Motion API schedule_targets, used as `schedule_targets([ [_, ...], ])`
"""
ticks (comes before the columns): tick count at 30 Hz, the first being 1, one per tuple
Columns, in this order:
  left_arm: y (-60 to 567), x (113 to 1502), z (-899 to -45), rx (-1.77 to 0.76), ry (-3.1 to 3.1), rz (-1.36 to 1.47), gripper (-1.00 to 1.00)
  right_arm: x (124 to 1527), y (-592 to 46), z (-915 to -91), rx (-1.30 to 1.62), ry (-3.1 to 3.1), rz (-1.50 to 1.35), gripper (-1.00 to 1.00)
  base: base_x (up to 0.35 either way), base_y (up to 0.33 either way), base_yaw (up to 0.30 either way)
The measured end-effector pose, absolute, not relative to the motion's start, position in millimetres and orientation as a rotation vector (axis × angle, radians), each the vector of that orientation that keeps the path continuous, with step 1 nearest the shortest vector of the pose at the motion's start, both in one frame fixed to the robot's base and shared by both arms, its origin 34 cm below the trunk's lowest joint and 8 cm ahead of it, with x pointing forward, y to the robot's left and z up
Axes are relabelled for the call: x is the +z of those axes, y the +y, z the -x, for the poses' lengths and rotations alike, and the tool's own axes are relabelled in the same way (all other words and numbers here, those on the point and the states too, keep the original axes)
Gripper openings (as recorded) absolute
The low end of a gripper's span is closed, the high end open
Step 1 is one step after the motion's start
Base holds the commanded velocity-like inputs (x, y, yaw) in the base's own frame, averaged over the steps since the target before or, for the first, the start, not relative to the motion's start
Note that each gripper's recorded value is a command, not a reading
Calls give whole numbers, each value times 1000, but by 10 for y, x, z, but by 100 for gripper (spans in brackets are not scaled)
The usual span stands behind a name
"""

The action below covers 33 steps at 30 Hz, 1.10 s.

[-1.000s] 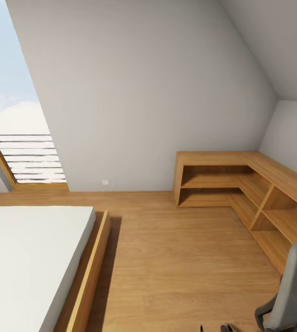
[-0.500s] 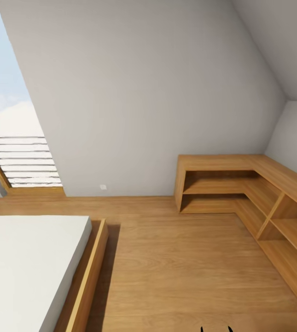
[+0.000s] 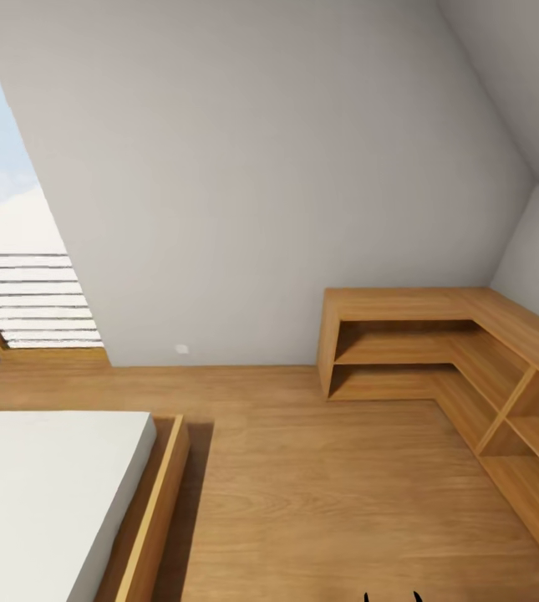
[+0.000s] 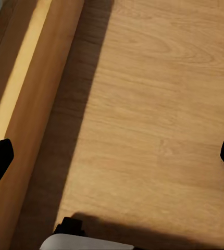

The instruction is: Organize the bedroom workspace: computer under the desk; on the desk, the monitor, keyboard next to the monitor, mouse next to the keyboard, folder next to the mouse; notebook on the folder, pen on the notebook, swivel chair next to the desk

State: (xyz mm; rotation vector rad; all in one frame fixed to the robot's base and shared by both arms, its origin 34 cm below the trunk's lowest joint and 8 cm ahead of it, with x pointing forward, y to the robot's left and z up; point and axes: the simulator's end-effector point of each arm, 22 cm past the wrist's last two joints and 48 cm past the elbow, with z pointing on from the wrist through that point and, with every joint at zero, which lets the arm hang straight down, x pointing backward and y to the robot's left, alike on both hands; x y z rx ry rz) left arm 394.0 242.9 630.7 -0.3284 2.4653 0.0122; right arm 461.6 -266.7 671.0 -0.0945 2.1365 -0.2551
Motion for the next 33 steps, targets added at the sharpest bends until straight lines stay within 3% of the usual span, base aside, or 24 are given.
schedule_targets([
  [21,2438,6503,-3852,16,2473,328,100,6921,-2657,-4554,-253,2137,94,100,327,-47,0],
  [33,2442,6606,-3804,18,2475,327,100,7034,-2665,-4518,-254,2135,94,100,327,0,-224],
])
